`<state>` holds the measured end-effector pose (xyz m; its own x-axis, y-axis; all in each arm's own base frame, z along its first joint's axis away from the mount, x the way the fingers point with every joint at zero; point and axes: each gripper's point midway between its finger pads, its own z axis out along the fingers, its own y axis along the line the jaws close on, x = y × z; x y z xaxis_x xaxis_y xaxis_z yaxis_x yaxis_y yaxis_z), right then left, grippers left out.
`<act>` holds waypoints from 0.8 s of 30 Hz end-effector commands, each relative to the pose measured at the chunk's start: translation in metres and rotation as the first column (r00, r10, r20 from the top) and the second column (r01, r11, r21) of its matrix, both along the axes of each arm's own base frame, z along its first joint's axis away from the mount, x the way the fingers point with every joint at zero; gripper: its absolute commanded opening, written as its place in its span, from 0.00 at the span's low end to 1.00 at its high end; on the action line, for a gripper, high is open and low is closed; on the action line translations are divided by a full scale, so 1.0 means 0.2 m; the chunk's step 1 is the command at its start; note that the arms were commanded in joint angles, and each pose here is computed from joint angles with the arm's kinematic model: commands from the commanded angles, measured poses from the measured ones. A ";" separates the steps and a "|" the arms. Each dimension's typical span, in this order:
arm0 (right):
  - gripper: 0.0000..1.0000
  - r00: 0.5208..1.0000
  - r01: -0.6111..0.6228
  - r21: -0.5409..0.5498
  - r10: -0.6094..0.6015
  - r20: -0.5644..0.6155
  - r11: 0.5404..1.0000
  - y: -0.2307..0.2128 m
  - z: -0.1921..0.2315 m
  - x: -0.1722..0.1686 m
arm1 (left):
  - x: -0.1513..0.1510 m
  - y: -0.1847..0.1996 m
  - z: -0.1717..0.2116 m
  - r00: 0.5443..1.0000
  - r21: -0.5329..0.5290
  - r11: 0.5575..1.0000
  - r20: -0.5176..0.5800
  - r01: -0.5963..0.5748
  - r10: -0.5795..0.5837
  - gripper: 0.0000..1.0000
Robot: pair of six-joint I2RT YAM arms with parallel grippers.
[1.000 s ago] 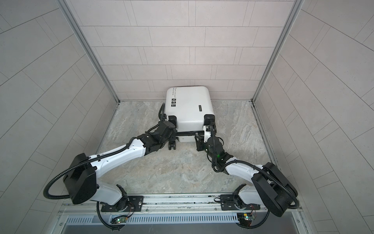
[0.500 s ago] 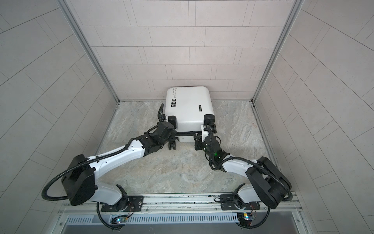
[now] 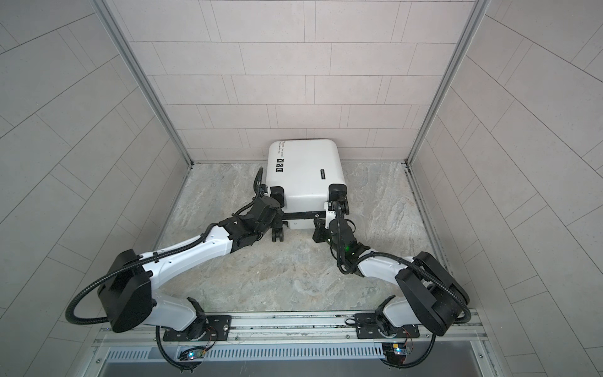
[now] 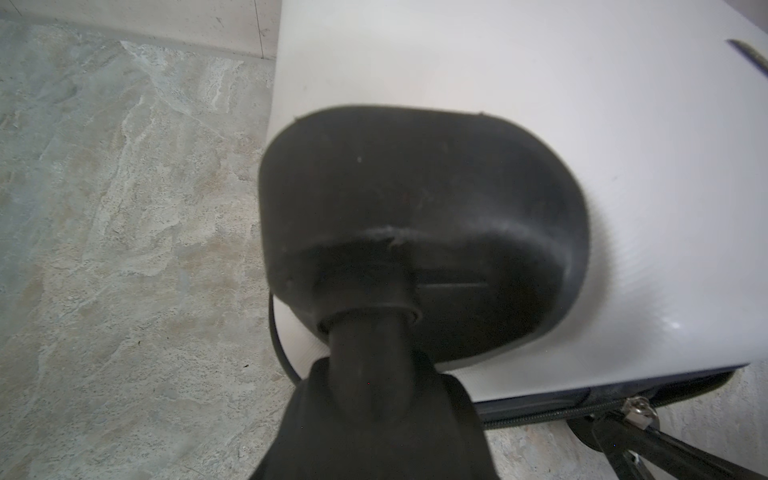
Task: Pack the luggage
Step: 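Pinch the metal zipper pull with the right gripper while left holds the wheel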
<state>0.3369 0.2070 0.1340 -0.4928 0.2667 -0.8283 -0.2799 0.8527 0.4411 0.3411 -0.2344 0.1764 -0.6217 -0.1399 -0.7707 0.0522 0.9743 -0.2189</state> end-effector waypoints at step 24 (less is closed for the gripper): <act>0.00 0.928 0.360 -0.093 -0.346 0.139 0.928 -0.64 0.02 -0.16 | -0.01 0.04 0.17 0.999 0.000 0.999 0.005 -0.047 0.047 0.00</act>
